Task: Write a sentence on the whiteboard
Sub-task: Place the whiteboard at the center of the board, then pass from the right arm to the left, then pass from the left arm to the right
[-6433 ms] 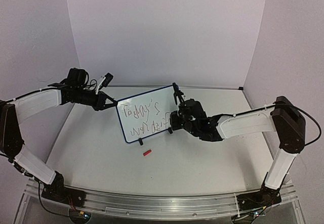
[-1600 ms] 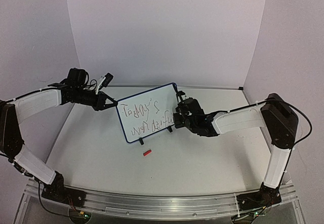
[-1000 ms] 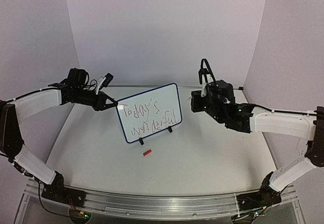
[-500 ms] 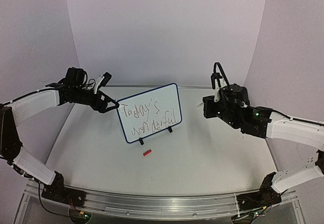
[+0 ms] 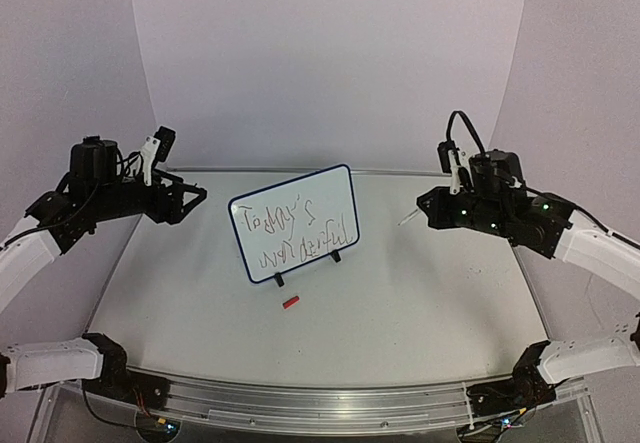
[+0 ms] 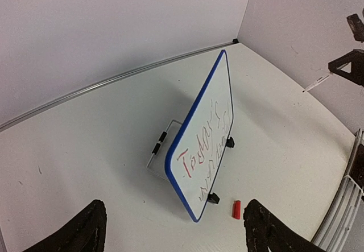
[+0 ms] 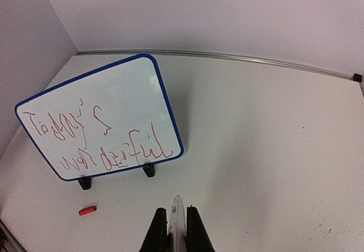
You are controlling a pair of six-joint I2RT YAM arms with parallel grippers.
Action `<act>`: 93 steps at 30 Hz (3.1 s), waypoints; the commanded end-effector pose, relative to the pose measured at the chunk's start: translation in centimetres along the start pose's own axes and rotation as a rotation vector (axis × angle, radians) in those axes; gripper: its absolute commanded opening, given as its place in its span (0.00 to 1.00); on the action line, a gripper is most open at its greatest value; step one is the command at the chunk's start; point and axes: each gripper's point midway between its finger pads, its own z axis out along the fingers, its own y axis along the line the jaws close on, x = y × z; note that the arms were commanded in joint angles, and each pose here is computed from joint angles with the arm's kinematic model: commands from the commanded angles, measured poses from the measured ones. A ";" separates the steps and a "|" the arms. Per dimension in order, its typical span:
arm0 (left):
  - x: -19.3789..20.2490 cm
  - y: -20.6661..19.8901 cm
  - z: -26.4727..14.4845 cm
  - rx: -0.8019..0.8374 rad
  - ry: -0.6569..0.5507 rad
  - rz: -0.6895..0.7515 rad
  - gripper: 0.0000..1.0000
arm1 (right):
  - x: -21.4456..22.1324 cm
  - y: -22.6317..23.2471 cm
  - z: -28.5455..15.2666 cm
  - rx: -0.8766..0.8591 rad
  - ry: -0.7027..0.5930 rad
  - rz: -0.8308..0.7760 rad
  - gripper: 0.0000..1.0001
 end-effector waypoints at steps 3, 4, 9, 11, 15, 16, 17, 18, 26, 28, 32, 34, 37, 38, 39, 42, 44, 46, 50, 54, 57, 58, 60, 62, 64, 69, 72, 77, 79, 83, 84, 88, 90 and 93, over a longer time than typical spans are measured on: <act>3.7 -4.9 -0.4 -0.009 0.115 -0.094 0.78 | 2.7 0.6 1.3 -0.207 0.194 0.169 0.00; 4.0 -5.4 -0.2 0.001 0.119 -0.101 0.78 | 2.8 0.6 1.5 -0.223 0.203 0.184 0.00; 3.8 -11.0 1.5 0.141 0.068 -0.121 0.77 | 4.0 3.6 1.4 -0.435 0.306 0.242 0.00; 2.7 -13.9 2.2 0.219 0.028 -0.106 0.77 | 4.4 5.3 0.8 -0.541 0.359 0.264 0.00; 1.6 -20.9 4.8 0.409 0.023 -0.026 0.78 | 5.0 8.6 -0.1 -0.734 0.475 0.334 0.00; 1.5 -22.6 5.3 0.457 0.026 -0.007 0.79 | 5.0 9.4 -0.5 -0.764 0.492 0.331 0.00; 0.7 -25.1 5.8 0.550 0.011 0.012 0.80 | 5.0 10.8 -1.2 -0.811 0.510 0.313 0.00; 0.4 -25.9 6.0 0.578 -0.003 0.015 0.81 | 4.9 11.3 -1.5 -0.829 0.517 0.307 0.00; 2.3 -27.7 9.4 0.608 0.064 0.072 0.84 | 4.0 15.0 -3.2 -0.931 0.548 0.269 0.00; 2.6 -27.8 9.5 0.606 0.066 0.078 0.84 | 4.1 15.5 -3.3 -0.946 0.559 0.262 0.00; 2.6 -28.1 9.2 0.628 0.068 0.079 0.74 | 4.5 16.1 -3.1 -0.950 0.577 0.255 0.00; 2.8 -28.3 9.2 0.640 0.079 0.081 0.64 | 4.4 16.3 -2.9 -0.949 0.576 0.252 0.00; 3.2 -29.2 9.0 0.683 0.098 0.104 0.46 | 4.1 16.4 -2.9 -0.947 0.559 0.238 0.00; 3.5 -29.3 9.0 0.686 0.110 0.110 0.42 | 4.0 16.4 -2.9 -0.948 0.559 0.237 0.00; 3.8 -29.4 9.1 0.688 0.123 0.116 0.41 | 4.0 16.5 -2.9 -0.950 0.559 0.237 0.00; 3.8 -29.8 9.2 0.694 0.129 0.128 0.35 | 4.0 16.5 -2.9 -0.949 0.563 0.238 0.00; 3.9 -30.0 9.3 0.699 0.133 0.132 0.22 | 4.1 16.4 -2.9 -0.940 0.561 0.238 0.00; 4.0 -30.1 9.5 0.699 0.135 0.132 0.06 | 4.1 16.3 -3.0 -0.934 0.559 0.238 0.00; 3.9 -29.6 9.5 0.668 0.120 0.105 0.00 | 4.0 15.7 -2.6 -0.887 0.534 0.241 0.21; 3.2 -28.4 9.9 0.595 0.074 0.051 0.00 | 3.8 14.8 -2.2 -0.818 0.485 0.260 0.51; 2.9 -27.9 9.9 0.573 0.048 -0.011 0.00 | 3.7 14.1 -1.8 -0.780 0.437 0.293 0.56; 2.7 -27.8 9.9 0.568 0.035 -0.038 0.00 | 3.8 13.8 -1.7 -0.767 0.423 0.309 0.56; 2.5 -27.5 10.1 0.553 0.023 -0.078 0.00 | 3.2 13.6 -1.7 -0.767 0.381 0.343 0.54; 2.3 -27.3 10.3 0.535 0.022 -0.112 0.00 | 2.9 13.5 -1.9 -0.763 0.345 0.358 0.52; 2.3 -27.5 10.4 0.538 0.032 -0.122 0.00 | 2.9 13.3 -1.8 -0.746 0.325 0.362 0.49; 2.0 -28.3 10.2 0.587 0.038 -0.145 0.00 | 2.6 13.9 -1.4 -0.758 0.294 0.379 0.46; 2.1 -28.5 10.3 0.591 0.046 -0.146 0.00 | 2.3 14.5 -1.4 -0.793 0.277 0.396 0.43; 2.1 -28.2 10.3 0.578 0.041 -0.152 0.00 | 2.8 15.5 -1.0 -0.819 0.308 0.411 0.35; 2.1 -28.0 10.4 0.566 0.038 -0.156 0.00 | 3.2 15.8 -0.7 -0.819 0.326 0.417 0.29; 1.8 -27.7 10.4 0.552 0.022 -0.174 0.00 | 3.5 16.1 -0.7 -0.823 0.336 0.421 0.25; 1.7 -27.6 10.3 0.552 0.020 -0.176 0.00 | 3.5 16.1 -0.7 -0.822 0.335 0.422 0.24; 1.7 -27.3 10.4 0.531 0.021 -0.182 0.00 | 3.5 16.2 -0.8 -0.819 0.333 0.429 0.14; 1.7 -27.1 10.5 0.522 0.021 -0.191 0.00 | 3.6 16.2 -0.8 -0.818 0.335 0.430 0.14; 1.6 -26.8 10.8 0.499 0.018 -0.213 0.00 | 3.9 16.3 -0.8 -0.817 0.341 0.433 0.17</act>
